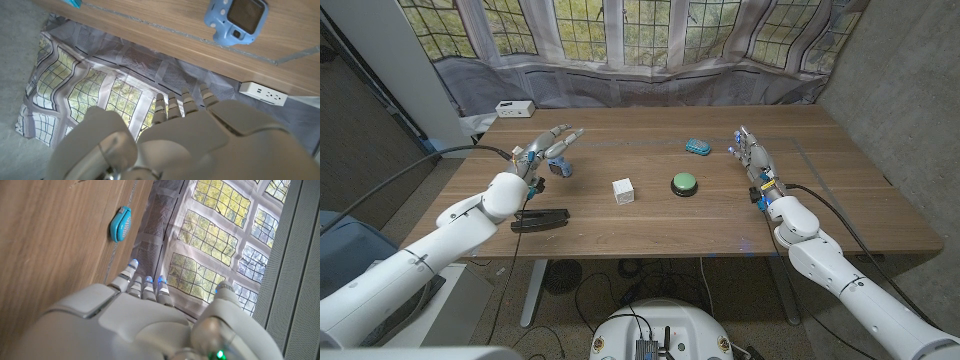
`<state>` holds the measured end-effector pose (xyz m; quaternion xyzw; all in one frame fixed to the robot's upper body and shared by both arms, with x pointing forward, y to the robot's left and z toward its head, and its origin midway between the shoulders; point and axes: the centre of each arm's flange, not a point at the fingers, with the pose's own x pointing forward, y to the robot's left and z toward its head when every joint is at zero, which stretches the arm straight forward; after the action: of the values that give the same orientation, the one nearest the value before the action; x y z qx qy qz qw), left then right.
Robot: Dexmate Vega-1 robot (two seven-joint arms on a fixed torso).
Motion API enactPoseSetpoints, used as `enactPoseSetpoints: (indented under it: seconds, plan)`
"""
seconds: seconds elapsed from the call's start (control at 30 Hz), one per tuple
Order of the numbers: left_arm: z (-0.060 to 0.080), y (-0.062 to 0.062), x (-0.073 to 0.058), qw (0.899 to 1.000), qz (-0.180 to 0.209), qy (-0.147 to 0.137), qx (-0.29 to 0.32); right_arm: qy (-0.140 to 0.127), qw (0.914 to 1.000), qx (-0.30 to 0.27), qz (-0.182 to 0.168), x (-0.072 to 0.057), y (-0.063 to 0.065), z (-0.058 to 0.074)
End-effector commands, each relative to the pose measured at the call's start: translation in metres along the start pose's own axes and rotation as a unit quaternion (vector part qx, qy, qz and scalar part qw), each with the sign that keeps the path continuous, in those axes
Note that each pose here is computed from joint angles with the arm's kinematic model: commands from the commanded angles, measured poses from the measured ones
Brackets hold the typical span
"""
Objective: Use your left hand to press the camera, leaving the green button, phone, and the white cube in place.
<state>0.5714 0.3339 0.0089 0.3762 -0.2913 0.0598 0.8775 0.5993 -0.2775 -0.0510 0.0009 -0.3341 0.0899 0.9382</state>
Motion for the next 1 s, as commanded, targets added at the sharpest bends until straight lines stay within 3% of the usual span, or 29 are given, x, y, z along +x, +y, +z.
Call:
enactPoseSetpoints:
  seconds: [0.03,0.23,0.5,0.83,1.0]
  plan:
    - [0.003,-0.015,0.006,0.993,-0.013,-0.029,-0.113,-0.017,0.9998,0.003,0.004,-0.001,-0.003,0.006]
    - [0.009,-0.023,0.005,0.985,-0.023,-0.05,-0.166,-0.02,0.9998,0.004,0.007,-0.001,-0.005,0.005]
    - [0.014,-0.037,0.005,0.966,-0.041,-0.077,-0.243,-0.02,0.9997,0.0,0.011,-0.005,-0.005,0.006]
    - [0.016,-0.036,0.012,0.934,-0.051,-0.13,-0.329,-0.026,0.9995,-0.008,0.016,-0.005,-0.007,0.01]
    - [0.015,-0.037,0.016,0.923,-0.047,-0.142,-0.355,-0.025,0.9993,-0.012,0.025,-0.002,-0.007,0.011]
